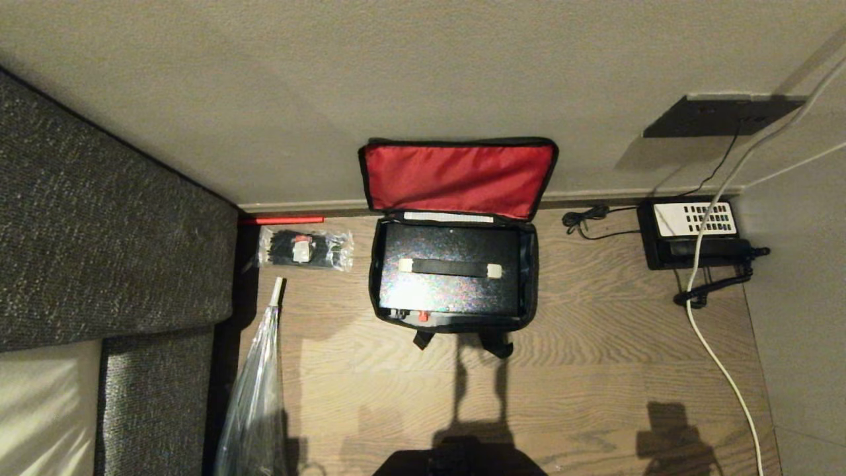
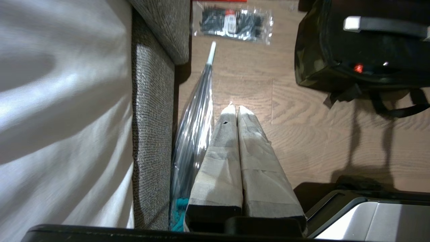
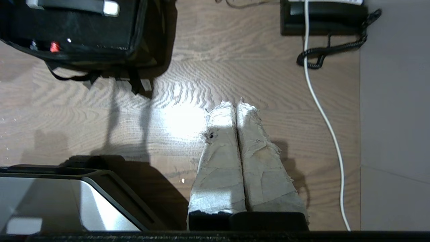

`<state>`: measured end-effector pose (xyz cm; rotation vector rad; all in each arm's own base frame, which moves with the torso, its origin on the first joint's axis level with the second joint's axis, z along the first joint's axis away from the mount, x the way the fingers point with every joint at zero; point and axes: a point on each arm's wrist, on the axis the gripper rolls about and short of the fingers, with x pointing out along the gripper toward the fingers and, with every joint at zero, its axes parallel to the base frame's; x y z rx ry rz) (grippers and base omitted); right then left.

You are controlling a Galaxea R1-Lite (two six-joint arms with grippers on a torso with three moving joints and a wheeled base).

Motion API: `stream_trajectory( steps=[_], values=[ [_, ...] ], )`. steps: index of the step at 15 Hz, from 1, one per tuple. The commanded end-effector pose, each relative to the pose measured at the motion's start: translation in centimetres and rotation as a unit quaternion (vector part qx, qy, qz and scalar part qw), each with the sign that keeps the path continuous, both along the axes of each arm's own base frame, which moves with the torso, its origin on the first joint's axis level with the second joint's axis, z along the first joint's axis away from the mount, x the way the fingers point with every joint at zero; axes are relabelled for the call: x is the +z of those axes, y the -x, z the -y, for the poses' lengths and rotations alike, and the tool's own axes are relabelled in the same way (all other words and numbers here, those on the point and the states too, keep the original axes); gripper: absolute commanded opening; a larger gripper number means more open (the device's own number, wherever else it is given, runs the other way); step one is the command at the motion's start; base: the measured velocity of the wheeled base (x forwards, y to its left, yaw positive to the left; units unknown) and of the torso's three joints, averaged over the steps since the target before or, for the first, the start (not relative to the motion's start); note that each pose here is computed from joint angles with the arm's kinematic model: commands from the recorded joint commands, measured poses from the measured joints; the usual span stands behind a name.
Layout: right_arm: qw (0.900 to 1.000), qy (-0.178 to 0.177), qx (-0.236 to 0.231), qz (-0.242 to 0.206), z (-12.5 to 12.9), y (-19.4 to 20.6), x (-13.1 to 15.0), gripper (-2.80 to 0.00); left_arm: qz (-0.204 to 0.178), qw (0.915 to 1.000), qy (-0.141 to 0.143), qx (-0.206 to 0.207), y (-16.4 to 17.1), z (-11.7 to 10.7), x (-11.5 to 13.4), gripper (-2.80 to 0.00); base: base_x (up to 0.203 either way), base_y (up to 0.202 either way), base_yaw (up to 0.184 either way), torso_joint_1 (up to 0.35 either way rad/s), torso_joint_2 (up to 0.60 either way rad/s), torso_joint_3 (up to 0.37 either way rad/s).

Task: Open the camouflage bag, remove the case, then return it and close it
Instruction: Grip the handle

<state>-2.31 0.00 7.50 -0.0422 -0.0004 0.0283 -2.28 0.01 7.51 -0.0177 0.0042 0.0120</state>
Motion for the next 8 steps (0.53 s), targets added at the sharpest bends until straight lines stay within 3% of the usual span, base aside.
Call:
stream_trajectory(
  steps=[1,8],
  values=[
    [1.0,0.0,0.0,0.001,0.0,0.01,0.01,-2.8,-0.001,1.0,0.0,0.001,-0.02,0.0,-0.08,-2.8,0.0,0.0,0.0,0.002,0.01,0.196],
    [1.0,0.0,0.0,0.0,0.0,0.01,-0.01,-2.8,-0.001,1.0,0.0,0.001,-0.01,0.0,-0.09,-2.8,0.0,0.0,0.0,0.002,0.0,0.2]
  ],
)
